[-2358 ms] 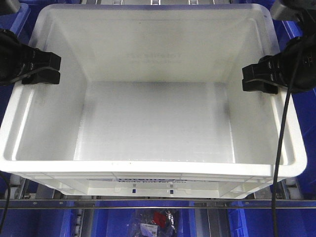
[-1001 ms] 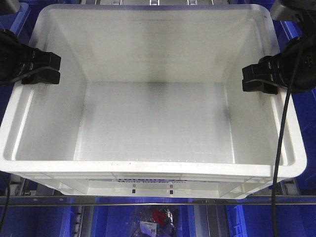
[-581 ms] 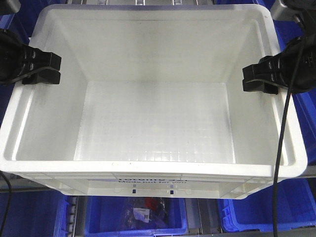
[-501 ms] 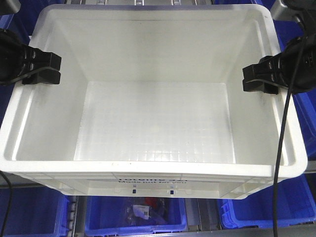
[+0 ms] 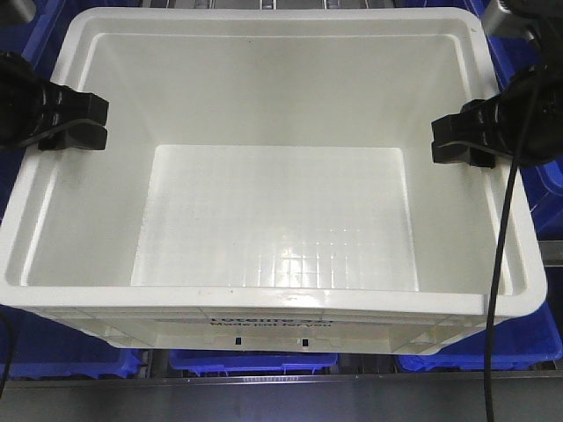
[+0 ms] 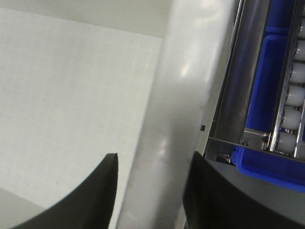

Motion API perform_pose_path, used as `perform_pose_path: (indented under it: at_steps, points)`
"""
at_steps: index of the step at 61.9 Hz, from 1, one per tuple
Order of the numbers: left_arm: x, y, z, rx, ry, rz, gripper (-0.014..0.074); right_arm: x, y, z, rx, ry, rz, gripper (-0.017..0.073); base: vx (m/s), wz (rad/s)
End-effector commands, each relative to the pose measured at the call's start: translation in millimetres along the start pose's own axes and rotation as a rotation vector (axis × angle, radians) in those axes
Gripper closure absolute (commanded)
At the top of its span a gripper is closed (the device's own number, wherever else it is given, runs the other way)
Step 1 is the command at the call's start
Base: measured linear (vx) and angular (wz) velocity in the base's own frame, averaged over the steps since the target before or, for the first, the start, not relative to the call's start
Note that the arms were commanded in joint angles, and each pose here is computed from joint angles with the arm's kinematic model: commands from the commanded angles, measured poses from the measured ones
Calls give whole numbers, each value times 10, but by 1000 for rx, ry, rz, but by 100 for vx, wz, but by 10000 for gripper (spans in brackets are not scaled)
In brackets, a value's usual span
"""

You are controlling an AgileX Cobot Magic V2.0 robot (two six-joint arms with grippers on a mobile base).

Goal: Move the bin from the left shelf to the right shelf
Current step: 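Hold the tote with both grippers while the base drives away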

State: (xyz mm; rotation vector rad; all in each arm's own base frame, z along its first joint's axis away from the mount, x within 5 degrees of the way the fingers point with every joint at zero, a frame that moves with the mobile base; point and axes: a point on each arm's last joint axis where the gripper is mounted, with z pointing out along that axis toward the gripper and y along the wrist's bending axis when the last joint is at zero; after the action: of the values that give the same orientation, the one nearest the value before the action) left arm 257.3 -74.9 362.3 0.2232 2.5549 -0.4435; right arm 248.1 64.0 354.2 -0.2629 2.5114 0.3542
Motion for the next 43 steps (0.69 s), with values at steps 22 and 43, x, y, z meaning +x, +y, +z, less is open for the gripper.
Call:
perform_pose_path:
  at_steps: [22,43]
  points:
    - [-88,-135,-282,55,-153,53,598,-133,9,-194,25,-150,-34,564,-17,1]
    - [-88,-135,-282,55,-153,53,598,-132,8,-194,26,-150,-34,564,-13,-24]
